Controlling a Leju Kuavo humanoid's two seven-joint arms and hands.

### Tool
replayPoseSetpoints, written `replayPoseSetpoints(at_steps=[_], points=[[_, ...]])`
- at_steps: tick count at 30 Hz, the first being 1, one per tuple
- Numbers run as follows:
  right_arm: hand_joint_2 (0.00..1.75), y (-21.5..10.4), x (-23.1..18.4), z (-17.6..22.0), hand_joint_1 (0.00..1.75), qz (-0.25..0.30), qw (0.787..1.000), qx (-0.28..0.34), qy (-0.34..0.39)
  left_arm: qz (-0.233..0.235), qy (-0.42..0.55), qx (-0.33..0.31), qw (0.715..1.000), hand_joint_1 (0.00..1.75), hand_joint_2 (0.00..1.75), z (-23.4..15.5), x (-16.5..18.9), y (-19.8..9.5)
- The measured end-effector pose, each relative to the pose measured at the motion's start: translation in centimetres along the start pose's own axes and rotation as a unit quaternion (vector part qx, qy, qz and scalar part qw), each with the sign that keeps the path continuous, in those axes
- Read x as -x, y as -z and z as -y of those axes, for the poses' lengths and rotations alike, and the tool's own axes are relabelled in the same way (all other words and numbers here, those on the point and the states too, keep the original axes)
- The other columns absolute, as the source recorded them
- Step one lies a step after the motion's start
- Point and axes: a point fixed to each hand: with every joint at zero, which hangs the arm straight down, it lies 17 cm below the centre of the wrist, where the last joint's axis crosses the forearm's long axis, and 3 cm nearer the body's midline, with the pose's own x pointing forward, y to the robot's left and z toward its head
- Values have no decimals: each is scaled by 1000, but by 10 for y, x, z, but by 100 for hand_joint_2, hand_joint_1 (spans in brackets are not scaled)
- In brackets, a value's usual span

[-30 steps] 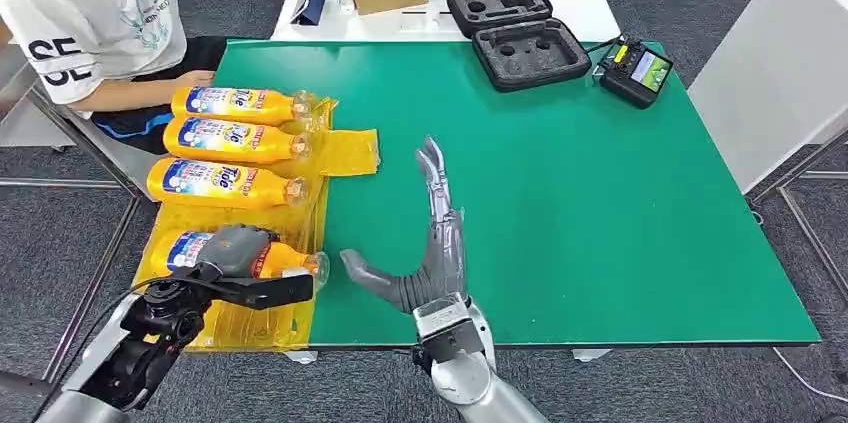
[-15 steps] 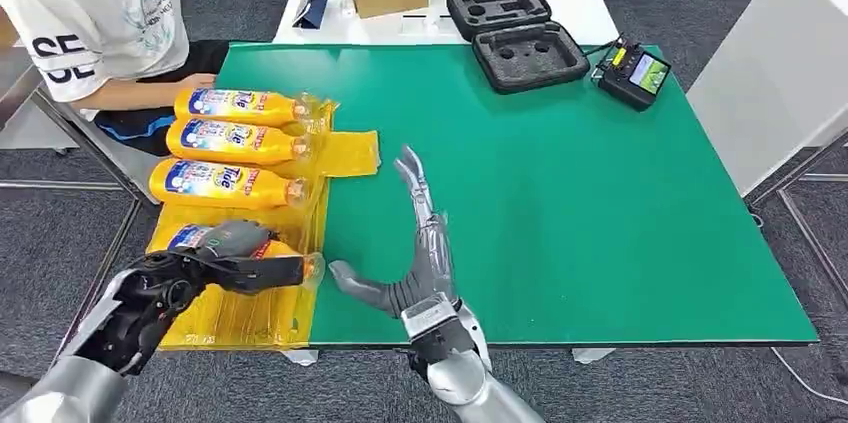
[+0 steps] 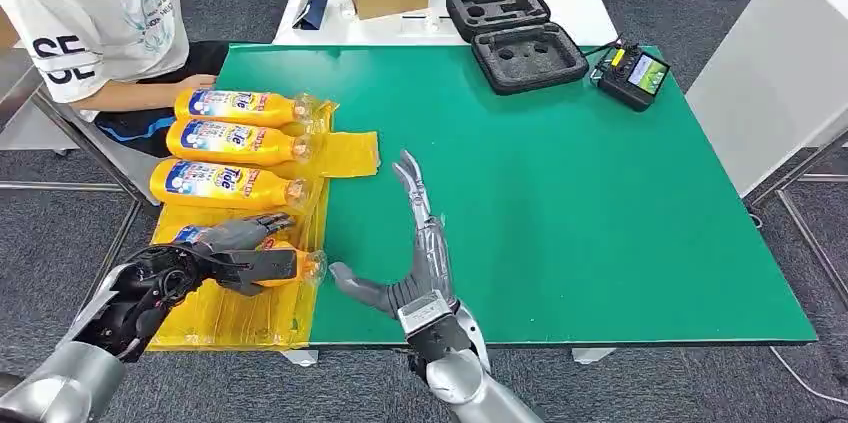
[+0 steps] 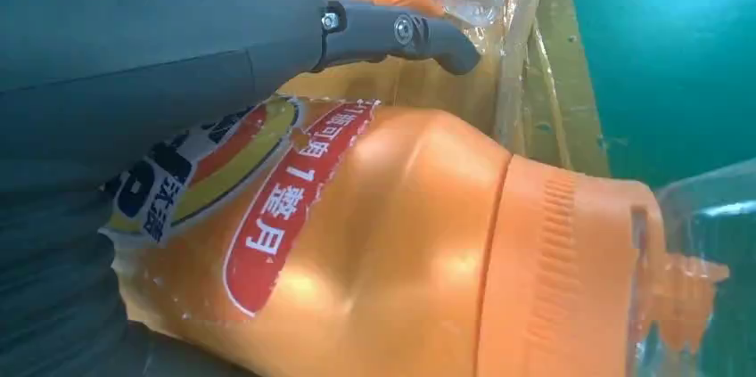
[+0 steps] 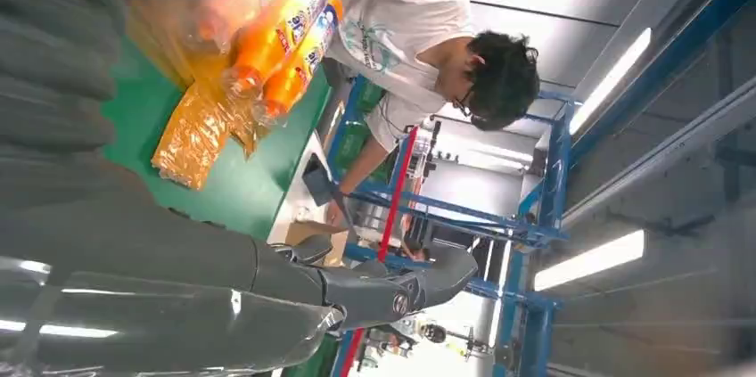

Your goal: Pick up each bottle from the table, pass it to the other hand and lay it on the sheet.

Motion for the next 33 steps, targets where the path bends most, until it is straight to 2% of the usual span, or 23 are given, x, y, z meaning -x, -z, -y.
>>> replayPoseSetpoints(at_steps=[8, 16, 33], points=[[175, -1, 5, 3, 0, -5, 1000, 1, -6, 30, -57, 6, 998, 0, 0, -5, -13, 3], [175, -3, 9, 2, 0, -8, 1000, -2, -13, 95, -172, 9, 980, 0, 0, -14, -41, -1], [175, -5, 12, 2, 0, -12, 1000, -4, -15, 98, -185, 10, 978, 0, 0, -12, -44, 2]])
